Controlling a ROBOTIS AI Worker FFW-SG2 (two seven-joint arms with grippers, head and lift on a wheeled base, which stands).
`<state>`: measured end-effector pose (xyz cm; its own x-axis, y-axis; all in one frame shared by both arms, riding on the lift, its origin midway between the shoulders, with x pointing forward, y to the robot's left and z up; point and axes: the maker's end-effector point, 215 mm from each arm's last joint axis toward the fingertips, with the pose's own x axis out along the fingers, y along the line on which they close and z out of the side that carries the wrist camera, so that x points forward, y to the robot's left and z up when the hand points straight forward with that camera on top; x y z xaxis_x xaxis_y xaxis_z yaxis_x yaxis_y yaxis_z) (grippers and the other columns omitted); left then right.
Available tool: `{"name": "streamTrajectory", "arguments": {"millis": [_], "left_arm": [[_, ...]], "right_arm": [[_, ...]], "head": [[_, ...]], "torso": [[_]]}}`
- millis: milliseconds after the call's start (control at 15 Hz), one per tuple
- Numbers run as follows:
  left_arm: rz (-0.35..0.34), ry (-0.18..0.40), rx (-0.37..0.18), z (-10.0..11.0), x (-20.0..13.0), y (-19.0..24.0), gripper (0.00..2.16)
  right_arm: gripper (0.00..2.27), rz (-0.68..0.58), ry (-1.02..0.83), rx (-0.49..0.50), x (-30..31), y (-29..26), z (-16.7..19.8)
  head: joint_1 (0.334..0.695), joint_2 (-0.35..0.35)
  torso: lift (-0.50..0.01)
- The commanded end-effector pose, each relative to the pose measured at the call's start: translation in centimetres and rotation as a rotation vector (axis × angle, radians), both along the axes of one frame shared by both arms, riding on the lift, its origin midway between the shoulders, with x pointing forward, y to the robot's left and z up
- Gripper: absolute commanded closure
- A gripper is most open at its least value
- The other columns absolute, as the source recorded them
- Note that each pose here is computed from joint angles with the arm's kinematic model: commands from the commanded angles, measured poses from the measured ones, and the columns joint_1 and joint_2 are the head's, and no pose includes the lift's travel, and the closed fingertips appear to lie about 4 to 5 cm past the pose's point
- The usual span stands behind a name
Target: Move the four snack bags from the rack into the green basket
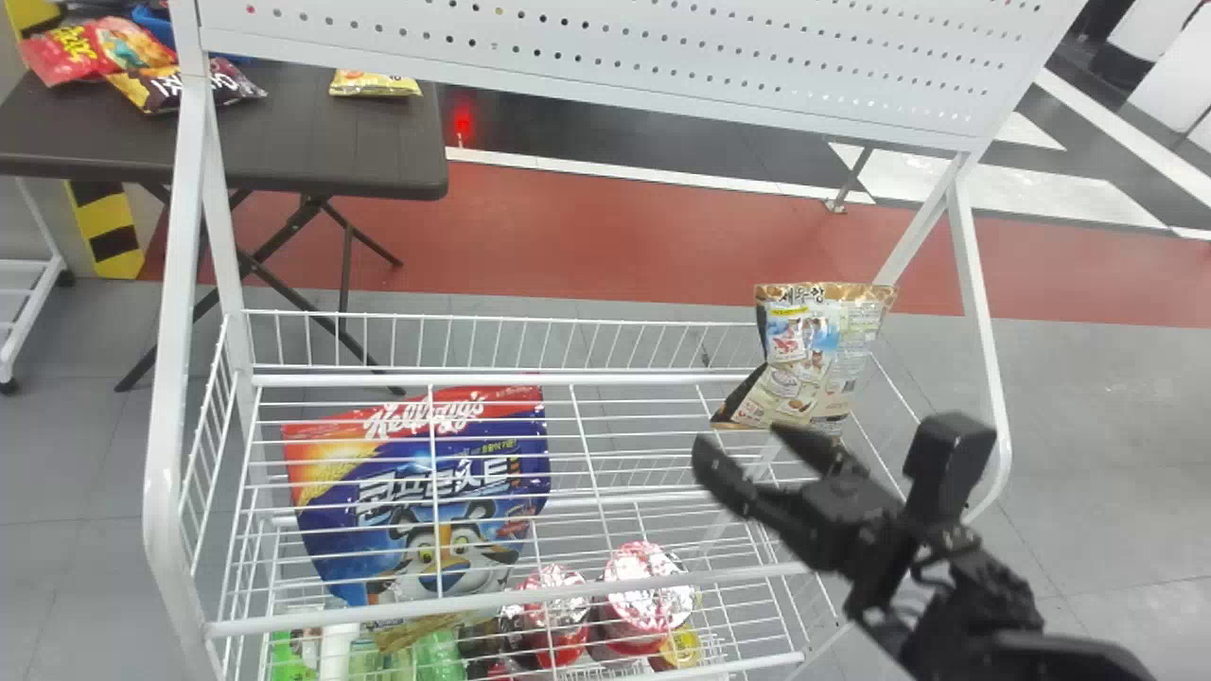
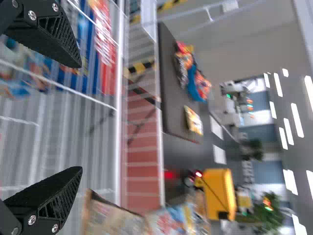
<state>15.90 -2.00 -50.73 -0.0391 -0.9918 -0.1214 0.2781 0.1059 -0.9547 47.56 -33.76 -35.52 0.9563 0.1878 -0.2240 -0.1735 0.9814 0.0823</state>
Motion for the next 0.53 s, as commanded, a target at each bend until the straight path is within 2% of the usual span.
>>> {"name": "streamTrajectory", "arguments": {"millis": [0,200,467], "left_arm": [[0.003,0.003,0.003,-0.1,0.0,0.2,1.79],[0.004,0.003,-0.002,0.0,0.0,0.2,1.79],[-0.002,0.003,-0.002,0.1,-0.1,0.0,1.79]], "right_arm": [[0.07,-0.095,-0.082,-0.042,3.7,-4.9,1.5],[0.07,-0.164,-0.129,-0.072,4.9,-8.9,2.2],[0.07,-0.206,-0.097,-0.095,6.0,-11.9,-0.2]], "head": [[0.695,-0.35],[0.695,-0.35],[0.695,-0.35]], "torso": [[0.0],[0.0],[0.0]]}}
